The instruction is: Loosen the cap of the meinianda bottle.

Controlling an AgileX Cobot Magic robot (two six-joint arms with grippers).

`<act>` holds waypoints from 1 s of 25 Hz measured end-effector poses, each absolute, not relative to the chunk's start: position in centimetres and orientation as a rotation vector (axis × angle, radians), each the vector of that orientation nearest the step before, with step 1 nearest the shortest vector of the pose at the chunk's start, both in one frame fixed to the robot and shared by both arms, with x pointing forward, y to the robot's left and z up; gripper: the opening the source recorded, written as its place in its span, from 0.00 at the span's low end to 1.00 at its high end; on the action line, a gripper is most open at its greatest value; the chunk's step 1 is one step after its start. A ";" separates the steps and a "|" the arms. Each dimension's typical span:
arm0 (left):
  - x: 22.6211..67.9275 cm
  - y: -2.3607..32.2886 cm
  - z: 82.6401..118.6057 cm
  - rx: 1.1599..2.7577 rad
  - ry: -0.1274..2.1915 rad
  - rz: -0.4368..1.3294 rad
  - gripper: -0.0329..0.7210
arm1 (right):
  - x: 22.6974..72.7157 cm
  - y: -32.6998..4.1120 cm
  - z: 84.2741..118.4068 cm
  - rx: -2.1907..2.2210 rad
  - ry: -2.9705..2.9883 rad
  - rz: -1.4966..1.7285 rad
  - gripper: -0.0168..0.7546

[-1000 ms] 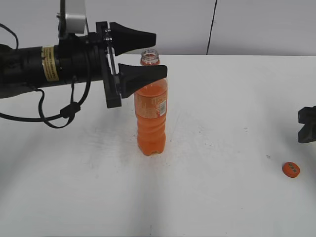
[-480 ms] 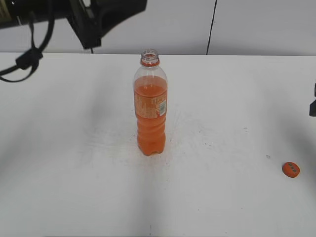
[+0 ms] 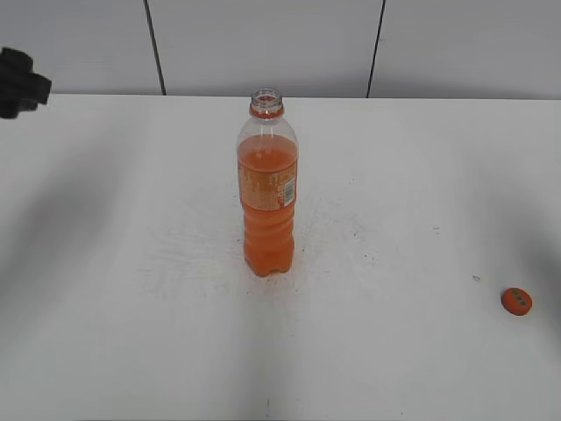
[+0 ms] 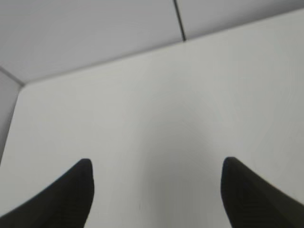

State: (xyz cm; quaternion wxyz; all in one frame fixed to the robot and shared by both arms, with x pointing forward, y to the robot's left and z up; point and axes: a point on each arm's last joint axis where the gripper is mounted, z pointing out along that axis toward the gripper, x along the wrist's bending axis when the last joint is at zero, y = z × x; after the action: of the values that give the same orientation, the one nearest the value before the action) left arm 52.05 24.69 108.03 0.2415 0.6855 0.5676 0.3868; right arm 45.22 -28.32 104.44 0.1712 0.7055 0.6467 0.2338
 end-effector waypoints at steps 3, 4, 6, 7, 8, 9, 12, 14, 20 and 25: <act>51.1 24.5 107.3 1.932 1.694 0.863 0.72 | 44.6 -28.3 104.5 1.988 1.893 0.618 0.62; 50.8 24.2 107.3 1.953 1.716 0.787 0.72 | 44.4 -28.3 104.4 1.990 1.916 0.595 0.62; 50.4 23.8 107.3 1.988 1.750 0.668 0.72 | 43.9 -28.4 104.5 1.990 1.967 0.547 0.62; 50.1 23.8 107.3 2.006 1.777 0.620 0.72 | 43.7 -28.4 104.5 1.992 1.999 0.516 0.62; 49.9 24.0 107.3 2.024 1.810 0.584 0.72 | 43.5 -28.4 104.8 1.994 2.026 0.489 0.62; 49.6 24.5 107.1 2.038 1.854 0.551 0.72 | 43.3 -28.4 105.1 1.989 2.049 0.471 0.62; 49.0 26.4 106.6 2.089 1.967 0.457 0.72 | 42.7 -28.4 106.0 1.977 2.101 0.431 0.62; 48.7 27.6 106.5 2.101 2.016 0.399 0.72 | 42.2 -28.4 106.4 1.972 2.122 0.416 0.62; 47.1 28.6 106.9 2.122 2.041 0.289 0.72 | 40.4 -28.4 106.9 2.003 2.184 0.344 0.62; 42.7 28.7 108.2 2.060 1.981 0.341 0.71 | 37.7 -28.4 108.0 1.965 2.145 0.448 0.62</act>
State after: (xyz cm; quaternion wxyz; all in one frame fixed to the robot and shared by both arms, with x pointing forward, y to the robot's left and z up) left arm 42.73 28.71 108.23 0.1313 0.7096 0.6823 0.1173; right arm 37.73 -28.41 108.01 0.0989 0.6645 0.7251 0.1513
